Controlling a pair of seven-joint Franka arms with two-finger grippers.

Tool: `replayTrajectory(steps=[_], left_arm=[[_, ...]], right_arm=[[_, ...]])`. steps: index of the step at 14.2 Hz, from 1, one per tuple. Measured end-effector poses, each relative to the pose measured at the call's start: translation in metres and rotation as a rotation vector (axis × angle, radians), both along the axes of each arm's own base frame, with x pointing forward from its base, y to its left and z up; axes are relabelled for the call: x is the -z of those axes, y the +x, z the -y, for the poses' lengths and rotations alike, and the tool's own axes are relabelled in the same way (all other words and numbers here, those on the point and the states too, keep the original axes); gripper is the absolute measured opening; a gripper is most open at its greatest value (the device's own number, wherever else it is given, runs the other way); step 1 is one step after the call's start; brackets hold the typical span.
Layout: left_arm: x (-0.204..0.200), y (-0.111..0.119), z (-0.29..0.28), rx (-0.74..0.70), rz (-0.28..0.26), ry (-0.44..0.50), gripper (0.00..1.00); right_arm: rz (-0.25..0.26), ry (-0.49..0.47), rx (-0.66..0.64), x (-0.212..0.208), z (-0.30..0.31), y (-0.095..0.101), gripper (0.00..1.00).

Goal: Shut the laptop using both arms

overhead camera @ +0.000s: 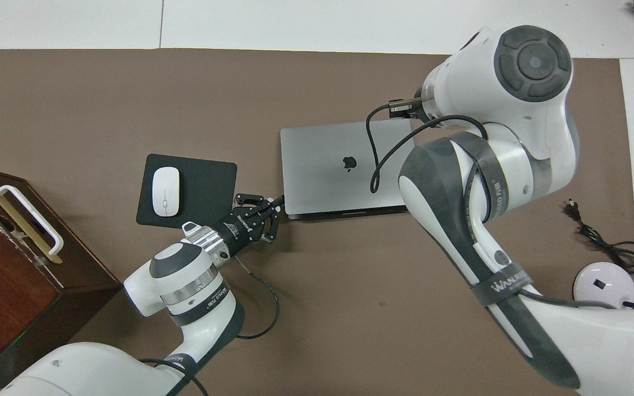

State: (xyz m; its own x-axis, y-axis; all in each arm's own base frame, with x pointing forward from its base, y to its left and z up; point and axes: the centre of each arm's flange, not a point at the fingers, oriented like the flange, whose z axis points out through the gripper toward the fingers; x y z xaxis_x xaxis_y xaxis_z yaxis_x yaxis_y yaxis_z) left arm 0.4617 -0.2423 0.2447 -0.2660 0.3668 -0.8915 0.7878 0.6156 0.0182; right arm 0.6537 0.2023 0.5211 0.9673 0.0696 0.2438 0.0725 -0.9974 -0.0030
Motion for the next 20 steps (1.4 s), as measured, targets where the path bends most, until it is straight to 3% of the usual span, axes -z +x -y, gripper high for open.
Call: replayTrajectory(steps=[9, 13, 16, 20], left_arm=[[-0.051, 0.005, -0.031, -0.056, 0.049, 0.107, 0.01], [-0.089, 0.012, -0.053, -0.052, 0.121, 0.198, 0.01], [-0.106, 0.031, -0.077, -0.041, 0.183, 0.255, 0.01], [-0.14, 0.07, -0.102, 0.075, 0.334, 0.425, 0.01]], right_arm=[[-0.015, -0.029, -0.021, -0.035, 0.043, -0.009, 0.01], [-0.022, -0.045, -0.033, -0.059, 0.071, -0.018, 0.01], [-0.025, -0.049, -0.029, -0.072, 0.085, -0.024, 0.01], [-0.03, -0.057, -0.037, -0.086, 0.097, -0.033, 0.01]])
